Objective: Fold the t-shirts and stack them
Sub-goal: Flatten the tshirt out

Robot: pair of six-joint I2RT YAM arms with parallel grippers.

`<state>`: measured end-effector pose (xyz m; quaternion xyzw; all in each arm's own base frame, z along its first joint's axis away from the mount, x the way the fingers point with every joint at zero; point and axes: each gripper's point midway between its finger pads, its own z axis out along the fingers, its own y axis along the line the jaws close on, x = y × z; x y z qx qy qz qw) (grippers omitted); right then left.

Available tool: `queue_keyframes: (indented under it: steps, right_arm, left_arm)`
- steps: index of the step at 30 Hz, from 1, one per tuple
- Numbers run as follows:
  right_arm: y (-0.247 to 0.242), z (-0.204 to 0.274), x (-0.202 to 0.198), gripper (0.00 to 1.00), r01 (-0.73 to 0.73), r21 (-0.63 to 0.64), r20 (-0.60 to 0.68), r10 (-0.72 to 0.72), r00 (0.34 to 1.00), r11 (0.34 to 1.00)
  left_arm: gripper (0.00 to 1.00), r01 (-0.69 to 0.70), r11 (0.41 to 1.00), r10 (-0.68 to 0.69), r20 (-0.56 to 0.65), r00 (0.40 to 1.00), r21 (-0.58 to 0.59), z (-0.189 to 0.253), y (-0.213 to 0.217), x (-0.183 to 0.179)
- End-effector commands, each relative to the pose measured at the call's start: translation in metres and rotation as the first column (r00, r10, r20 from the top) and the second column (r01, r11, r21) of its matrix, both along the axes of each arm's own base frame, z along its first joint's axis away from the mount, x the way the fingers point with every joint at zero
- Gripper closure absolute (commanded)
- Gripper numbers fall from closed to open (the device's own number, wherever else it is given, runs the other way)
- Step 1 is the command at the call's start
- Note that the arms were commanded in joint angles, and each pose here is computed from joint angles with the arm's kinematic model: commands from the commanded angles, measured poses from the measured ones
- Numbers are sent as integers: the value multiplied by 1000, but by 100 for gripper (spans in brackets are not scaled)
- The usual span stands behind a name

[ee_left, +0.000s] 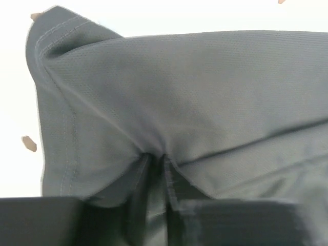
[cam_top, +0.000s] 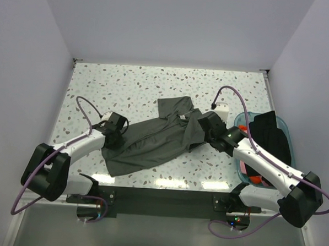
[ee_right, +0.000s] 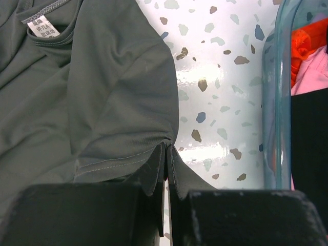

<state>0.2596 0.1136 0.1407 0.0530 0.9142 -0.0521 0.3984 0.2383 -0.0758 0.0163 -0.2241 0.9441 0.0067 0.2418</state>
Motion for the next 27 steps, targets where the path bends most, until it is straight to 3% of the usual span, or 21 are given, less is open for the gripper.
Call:
queue_keyframes:
  steps: [1,4,9,12,13,18,19,21,23,24,26,27]
  right_arm:
    - [-2,-4,0,100,28,7,4,-28,1000,1000]
    - [-3,-4,1,100,32,2,5,-32,999,999]
    - [-4,-9,0,100,37,-7,-5,-37,999,999]
    - [-7,-15,-1,100,47,-23,-12,-48,999,999]
    - [-7,-16,-1,100,51,-28,-11,-51,999,998]
    - [-6,-29,4,100,67,-47,-32,-69,997,997]
    - [-4,-32,5,100,64,-45,-41,-66,997,997]
    - [2,-39,8,100,58,-37,-55,-60,997,998]
    - [6,-41,11,100,55,-26,-60,-56,997,998]
    - [9,-44,12,100,52,-19,-68,-53,996,998]
    - [12,-51,15,100,51,-27,-82,-53,995,998]
    - [15,-51,18,100,49,-16,-77,-50,996,999]
  left_arm:
    - [84,22,1000,-21,43,999,-9,3,-10,23]
    - [100,20,1000,-21,49,999,11,5,-13,44]
    - [100,-12,999,7,96,995,53,22,-3,98]
    - [100,-38,998,30,161,987,47,52,3,158]
    - [100,-45,998,38,134,990,53,42,11,169]
    - [100,-52,999,54,205,977,-15,67,21,252]
    - [100,-37,999,41,180,983,-25,53,19,262]
    - [100,16,998,-4,195,981,-61,65,11,283]
    - [79,23,998,-11,179,984,-64,62,10,286]
    - [47,16,998,-4,177,984,-65,60,11,281]
    - [27,-9,998,23,225,974,-62,80,16,272]
    - [17,-41,999,46,197,979,-31,69,25,256]
